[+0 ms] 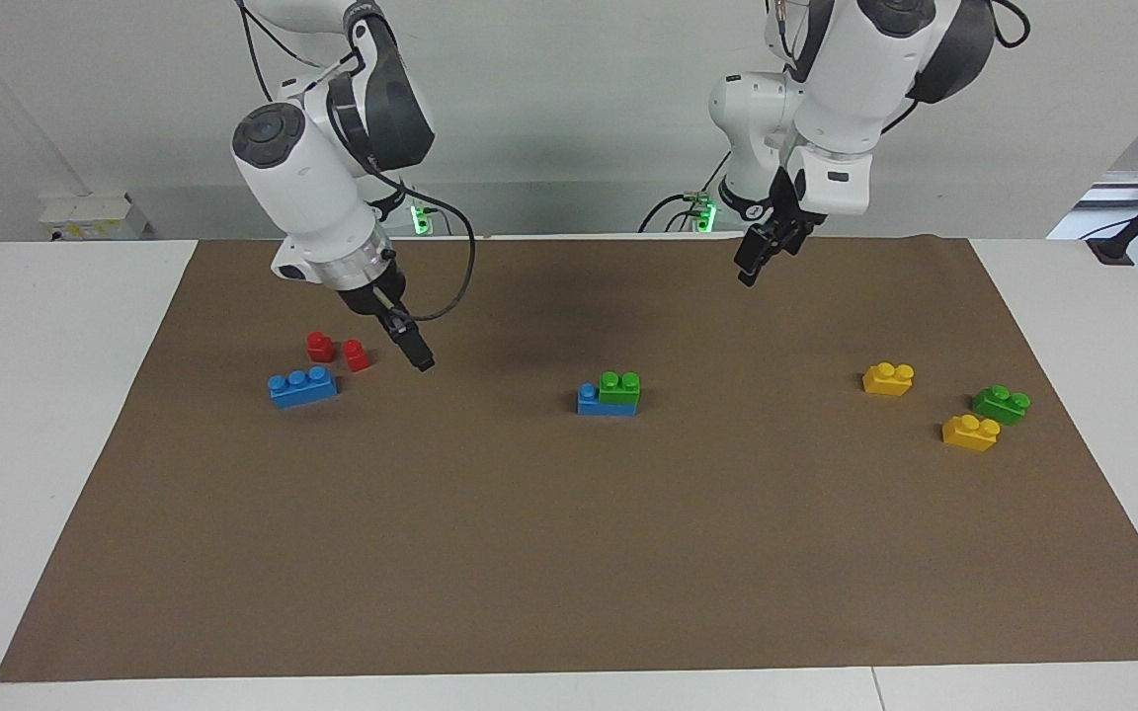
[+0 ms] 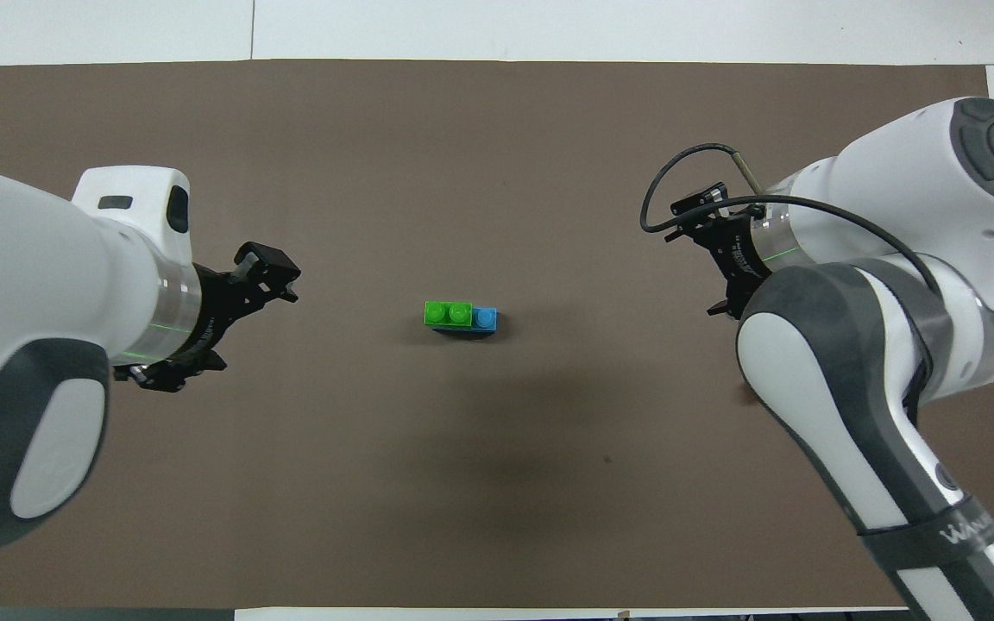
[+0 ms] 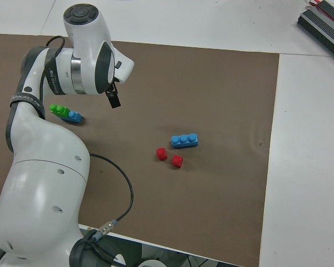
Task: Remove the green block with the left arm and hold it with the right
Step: 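Grasp the green brick with the left gripper while the right gripper grasps blue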
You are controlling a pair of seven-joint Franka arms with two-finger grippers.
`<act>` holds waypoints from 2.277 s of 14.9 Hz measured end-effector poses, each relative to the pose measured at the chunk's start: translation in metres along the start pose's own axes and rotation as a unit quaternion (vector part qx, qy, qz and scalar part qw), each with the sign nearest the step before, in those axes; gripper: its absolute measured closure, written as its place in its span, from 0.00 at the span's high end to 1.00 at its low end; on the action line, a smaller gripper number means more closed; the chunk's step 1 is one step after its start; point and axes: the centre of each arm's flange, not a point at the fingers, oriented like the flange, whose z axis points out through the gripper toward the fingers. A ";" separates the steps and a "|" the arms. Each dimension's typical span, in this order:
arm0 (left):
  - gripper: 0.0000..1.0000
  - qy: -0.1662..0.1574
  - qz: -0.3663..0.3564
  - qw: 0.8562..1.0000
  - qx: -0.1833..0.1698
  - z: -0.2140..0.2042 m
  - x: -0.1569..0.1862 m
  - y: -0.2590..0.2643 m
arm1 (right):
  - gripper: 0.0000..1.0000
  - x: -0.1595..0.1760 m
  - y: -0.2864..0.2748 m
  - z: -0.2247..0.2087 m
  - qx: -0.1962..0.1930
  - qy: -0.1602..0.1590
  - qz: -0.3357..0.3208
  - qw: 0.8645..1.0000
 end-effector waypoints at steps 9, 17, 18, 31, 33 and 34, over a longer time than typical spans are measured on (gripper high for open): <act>1.00 -0.008 -0.234 0.972 -0.035 0.063 -0.084 0.047 | 1.00 -0.050 -0.014 0.061 0.034 -0.041 0.141 0.989; 1.00 0.003 -0.320 0.947 -0.020 0.147 -0.074 0.082 | 1.00 -0.086 -0.017 0.106 0.022 -0.059 0.145 0.987; 1.00 0.007 -0.329 0.944 -0.019 0.154 -0.072 0.084 | 0.99 -0.094 -0.018 0.113 0.025 -0.059 0.142 0.988; 1.00 0.038 -0.382 0.923 -0.007 0.226 -0.069 0.106 | 1.00 -0.122 -0.031 0.171 0.052 -0.085 0.199 0.975; 1.00 0.037 -0.382 0.923 -0.009 0.225 -0.069 0.106 | 1.00 -0.121 -0.032 0.176 0.056 -0.093 0.211 0.972; 1.00 0.037 -0.382 0.923 -0.010 0.225 -0.069 0.107 | 1.00 -0.122 -0.032 0.179 0.058 -0.096 0.215 0.970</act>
